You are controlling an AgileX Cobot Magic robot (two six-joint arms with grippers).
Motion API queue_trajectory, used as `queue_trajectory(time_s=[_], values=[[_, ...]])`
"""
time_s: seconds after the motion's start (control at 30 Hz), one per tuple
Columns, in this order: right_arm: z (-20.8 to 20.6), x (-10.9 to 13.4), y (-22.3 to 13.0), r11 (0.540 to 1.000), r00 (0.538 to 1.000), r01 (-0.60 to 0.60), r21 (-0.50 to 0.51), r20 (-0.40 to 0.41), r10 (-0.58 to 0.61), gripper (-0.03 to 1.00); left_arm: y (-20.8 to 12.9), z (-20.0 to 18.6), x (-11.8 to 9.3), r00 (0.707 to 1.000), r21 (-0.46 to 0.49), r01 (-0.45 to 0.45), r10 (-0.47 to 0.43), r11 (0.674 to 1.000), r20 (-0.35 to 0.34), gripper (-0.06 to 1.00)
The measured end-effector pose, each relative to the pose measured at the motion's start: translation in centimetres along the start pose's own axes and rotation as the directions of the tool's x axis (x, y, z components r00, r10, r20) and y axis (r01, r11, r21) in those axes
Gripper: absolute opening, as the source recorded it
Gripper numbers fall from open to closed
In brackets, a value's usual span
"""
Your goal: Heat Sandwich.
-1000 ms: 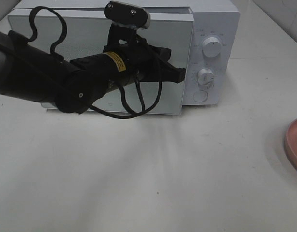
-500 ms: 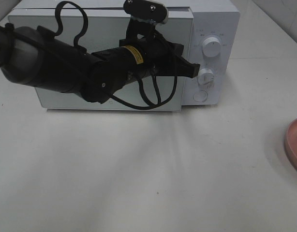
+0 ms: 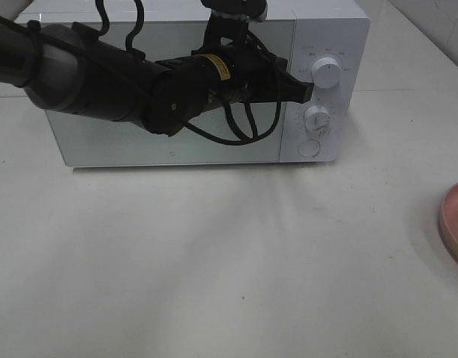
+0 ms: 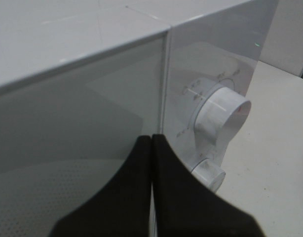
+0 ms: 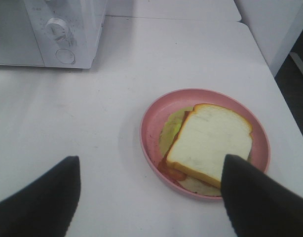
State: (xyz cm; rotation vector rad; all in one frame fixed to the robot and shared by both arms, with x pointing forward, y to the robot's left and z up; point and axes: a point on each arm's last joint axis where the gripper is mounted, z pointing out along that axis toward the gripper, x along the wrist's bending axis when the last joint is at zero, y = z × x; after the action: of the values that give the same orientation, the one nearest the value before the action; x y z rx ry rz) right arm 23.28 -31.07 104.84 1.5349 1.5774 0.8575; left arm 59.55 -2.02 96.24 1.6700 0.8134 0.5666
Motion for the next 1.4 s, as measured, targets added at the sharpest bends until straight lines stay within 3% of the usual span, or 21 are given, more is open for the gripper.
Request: queue_trajectory(time_s=[0.67,0.93,1.1,1.27,1.37,1.4], values=[[0.0,0.0,0.0,1.0,1.0,0.0,0.0,0.0,0.0,0.76,-0.2,0.1,-0.3,1.0,0.018,0.006,-0.006,1.0,0.003,0.0],[0.0,0.0,0.0,1.0,1.0,0.0,0.0,0.0,0.0,0.76,0.6,-0.4,-1.5,0.999,0.008,0.033,-0.033,0.999,0.017,0.0],[0.0,0.0,0.0,1.0,1.0,0.0,0.0,0.0,0.0,0.76,0.4,-2.2,-3.5,0.998,0.043,0.025,-0.028,0.999,0.057,0.0],[0.0,0.0,0.0,1.0,1.0,0.0,0.0,0.0,0.0,0.76,-0.1,-3.7,-4.5,0.996,0.138,0.01,-0.021,0.99,0.082,0.0],[0.0,0.0,0.0,1.0,1.0,0.0,0.0,0.0,0.0,0.76,-0.4,-5.3,-4.7,0.996,0.307,-0.004,-0.024,0.952,0.088,0.0],[0.0,0.0,0.0,1.0,1.0,0.0,0.0,0.0,0.0,0.76,-0.4,-6.3,-4.7,0.996,0.405,-0.012,-0.027,0.914,0.09,0.0]])
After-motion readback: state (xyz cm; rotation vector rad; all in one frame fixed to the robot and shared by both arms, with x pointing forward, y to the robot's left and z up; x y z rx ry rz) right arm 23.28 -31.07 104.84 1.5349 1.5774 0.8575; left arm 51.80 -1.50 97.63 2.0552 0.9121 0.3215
